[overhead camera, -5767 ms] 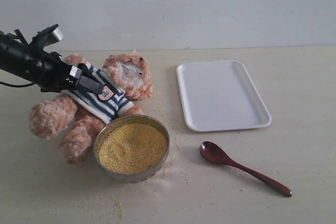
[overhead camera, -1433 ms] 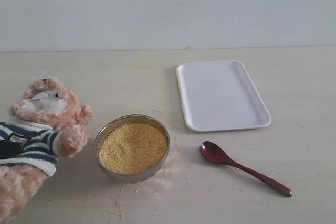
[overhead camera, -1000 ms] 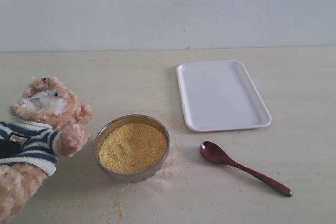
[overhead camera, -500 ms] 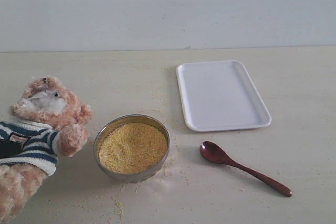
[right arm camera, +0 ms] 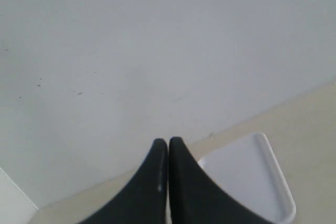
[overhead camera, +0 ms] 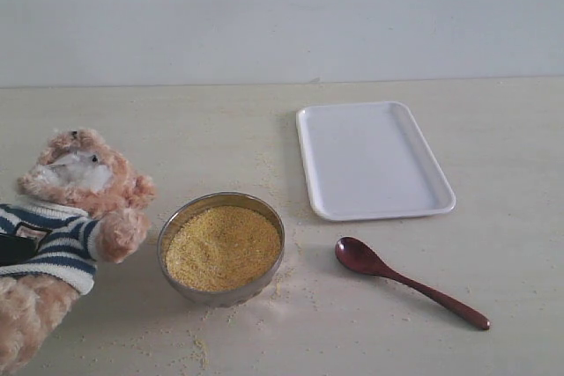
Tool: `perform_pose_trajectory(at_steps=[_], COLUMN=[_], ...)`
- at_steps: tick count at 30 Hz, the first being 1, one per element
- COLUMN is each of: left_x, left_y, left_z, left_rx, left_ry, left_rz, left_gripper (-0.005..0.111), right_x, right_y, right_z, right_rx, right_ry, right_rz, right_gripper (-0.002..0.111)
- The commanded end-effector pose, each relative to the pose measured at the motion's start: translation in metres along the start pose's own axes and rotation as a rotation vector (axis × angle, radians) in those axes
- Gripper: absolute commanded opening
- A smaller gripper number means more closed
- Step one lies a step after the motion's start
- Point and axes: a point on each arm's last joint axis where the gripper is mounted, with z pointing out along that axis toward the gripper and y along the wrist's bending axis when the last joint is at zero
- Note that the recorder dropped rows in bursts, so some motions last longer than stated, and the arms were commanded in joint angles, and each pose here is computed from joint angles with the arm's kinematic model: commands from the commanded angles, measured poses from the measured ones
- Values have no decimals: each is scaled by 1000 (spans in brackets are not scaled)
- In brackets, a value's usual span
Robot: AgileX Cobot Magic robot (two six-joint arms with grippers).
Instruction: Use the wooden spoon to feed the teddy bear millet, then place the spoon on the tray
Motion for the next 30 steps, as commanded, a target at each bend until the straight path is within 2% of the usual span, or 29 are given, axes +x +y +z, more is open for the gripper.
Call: perform_pose_trajectory(at_steps=[1, 3, 9, 11, 15, 16, 17, 23, 26, 30], left_x=[-2, -2, -2, -2, -2, -2, -2, -2, -2, -2], left_y=[-3, -3, -3, -3, -3, -3, -3, -3, -3, -3], left_z=[-1, -1, -1, -1, -1, -1, -1, -1, -1, -1], left_rx=[32, 32, 32, 32, 32, 32, 32, 32, 32, 32], left_ry=[-12, -12, -12, -12, -12, -12, -12, -12, -12, -12], left_rz=[4, 4, 4, 4, 4, 4, 4, 4, 4, 4], left_gripper=[5, 5, 5, 5, 5, 5, 5, 5, 5, 5], right_x=[-23, -20, 3, 5, 5, 5, 4, 23, 36, 55], right_y=[16, 19, 14, 8, -1, -3, -2, -6, -11, -16], right_z=[-10, -12, -1, 8, 36, 44, 50, 95, 117, 137], right_rx=[-40, -44, -117, -91, -62, -65, -75, -158, -177, -190], right_ry=[-105, -47, 326, 458, 644, 675, 693, 819, 795, 736], right_rz=[-154, -198, -433, -497, -626, -657, -686, -864, -1000, -1045], right_gripper=[0, 0, 3, 12, 54, 62, 65, 50, 50, 50])
